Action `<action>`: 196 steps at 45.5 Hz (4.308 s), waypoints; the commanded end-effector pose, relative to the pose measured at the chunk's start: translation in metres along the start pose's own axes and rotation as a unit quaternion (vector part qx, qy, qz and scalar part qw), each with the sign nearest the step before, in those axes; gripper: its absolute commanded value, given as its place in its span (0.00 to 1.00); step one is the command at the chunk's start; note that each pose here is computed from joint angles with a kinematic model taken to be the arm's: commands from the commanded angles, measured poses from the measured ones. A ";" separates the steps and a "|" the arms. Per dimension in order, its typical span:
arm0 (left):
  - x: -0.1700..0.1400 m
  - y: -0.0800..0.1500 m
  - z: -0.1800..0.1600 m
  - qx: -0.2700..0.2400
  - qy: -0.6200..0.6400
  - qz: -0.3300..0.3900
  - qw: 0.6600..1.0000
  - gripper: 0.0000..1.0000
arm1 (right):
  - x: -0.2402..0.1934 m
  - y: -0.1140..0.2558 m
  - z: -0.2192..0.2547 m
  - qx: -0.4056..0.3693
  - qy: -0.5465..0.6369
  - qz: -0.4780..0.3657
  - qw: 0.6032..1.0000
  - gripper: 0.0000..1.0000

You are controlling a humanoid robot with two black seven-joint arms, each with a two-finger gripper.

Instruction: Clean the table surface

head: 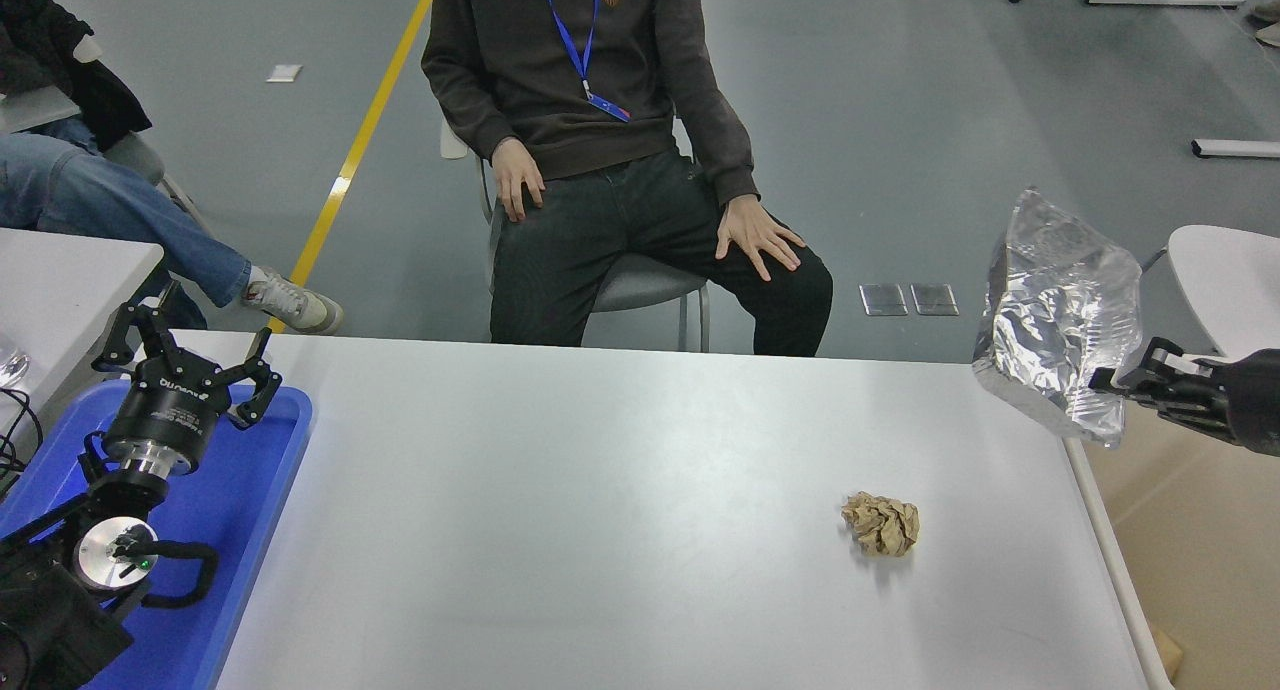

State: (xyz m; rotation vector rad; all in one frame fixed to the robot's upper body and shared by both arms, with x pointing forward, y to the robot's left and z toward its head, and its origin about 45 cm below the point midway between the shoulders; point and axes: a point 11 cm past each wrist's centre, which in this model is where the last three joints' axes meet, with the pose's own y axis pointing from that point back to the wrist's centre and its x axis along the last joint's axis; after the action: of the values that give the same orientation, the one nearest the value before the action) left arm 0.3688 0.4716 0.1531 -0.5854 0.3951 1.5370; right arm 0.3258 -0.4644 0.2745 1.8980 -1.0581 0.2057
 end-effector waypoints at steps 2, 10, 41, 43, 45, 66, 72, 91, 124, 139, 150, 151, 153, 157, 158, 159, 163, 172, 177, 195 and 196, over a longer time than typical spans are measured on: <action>0.000 0.000 0.000 0.000 0.000 0.000 1.000 1.00 | 0.006 0.007 0.046 -0.030 -0.030 0.022 0.999 0.00; 0.000 0.000 0.000 0.000 0.000 0.000 1.000 1.00 | 0.025 0.016 0.075 -0.049 -0.052 0.060 0.996 0.00; 0.000 0.000 0.000 0.000 0.000 0.000 1.000 1.00 | 0.009 0.001 0.199 -0.150 -0.138 0.151 0.967 0.00; 0.000 0.000 0.000 0.000 0.000 0.000 1.000 1.00 | 0.005 0.001 0.204 -0.154 -0.138 0.152 0.966 0.00; 0.000 0.000 0.000 0.000 0.000 0.000 1.000 1.00 | 0.002 0.001 0.209 -0.161 -0.140 0.153 0.965 0.00; 0.000 0.000 0.000 0.000 0.000 0.000 1.000 1.00 | -0.030 -0.031 0.225 -0.210 -0.091 0.176 0.957 0.00; 0.000 0.000 0.000 0.000 0.000 0.000 1.000 1.00 | -0.038 -0.045 0.220 -0.215 -0.051 0.188 0.957 0.00; 0.000 0.000 0.000 0.000 0.000 0.000 1.000 1.00 | -0.051 -0.068 0.206 -0.217 0.019 0.215 0.952 0.00; 0.000 0.000 0.000 0.000 0.000 0.000 1.000 1.00 | -0.039 -0.058 0.211 -0.231 0.035 0.238 0.943 0.70; 0.000 0.000 0.000 0.000 0.000 0.000 1.000 1.00 | -0.033 -0.051 0.214 -0.235 0.025 0.262 0.936 0.98; 0.000 0.000 0.000 0.000 0.000 0.000 1.000 1.00 | -0.027 -0.046 0.215 -0.231 -0.005 0.294 0.927 0.98; 0.000 0.000 0.000 0.000 0.000 0.000 1.000 1.00 | -0.027 -0.045 0.215 -0.231 -0.006 0.297 0.927 0.98; 0.000 0.000 0.000 0.000 0.000 0.000 1.000 1.00 | -0.026 -0.044 0.215 -0.234 -0.004 0.300 0.925 0.98; 0.000 0.000 0.000 0.000 0.000 0.000 1.000 1.00 | -0.022 -0.040 0.217 -0.237 -0.006 0.311 0.921 0.98; 0.000 0.000 0.000 0.000 0.000 0.000 1.000 1.00 | -0.022 -0.039 0.217 -0.236 -0.008 0.313 0.920 0.98; 0.000 0.000 0.000 0.000 0.000 0.000 1.000 1.00 | -0.022 -0.041 0.216 -0.235 -0.011 0.314 0.920 0.98; 0.000 0.000 0.000 0.000 0.000 0.000 1.000 1.00 | -0.020 -0.040 0.215 -0.233 -0.018 0.322 0.918 0.98; 0.000 0.000 0.000 0.000 0.000 0.000 1.000 1.00 | -0.009 -0.031 0.216 -0.226 -0.046 0.348 0.909 0.98; 0.000 0.000 0.000 0.000 0.000 0.000 1.000 1.00 | -0.007 -0.030 0.217 -0.211 -0.083 0.359 0.905 0.98; 0.000 0.000 0.000 0.000 0.000 0.000 1.000 1.00 | 0.002 -0.057 0.177 -0.069 -0.295 0.409 0.861 0.99; 0.000 0.000 0.000 0.000 0.000 0.000 1.000 1.00 | 0.002 -0.058 0.175 -0.058 -0.311 0.412 0.854 0.99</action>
State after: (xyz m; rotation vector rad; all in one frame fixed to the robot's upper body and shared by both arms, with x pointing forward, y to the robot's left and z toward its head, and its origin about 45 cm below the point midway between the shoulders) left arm 0.3688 0.4715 0.1530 -0.5852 0.3957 1.5366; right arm 0.3014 -0.6062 0.1267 1.1950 -1.9234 0.1130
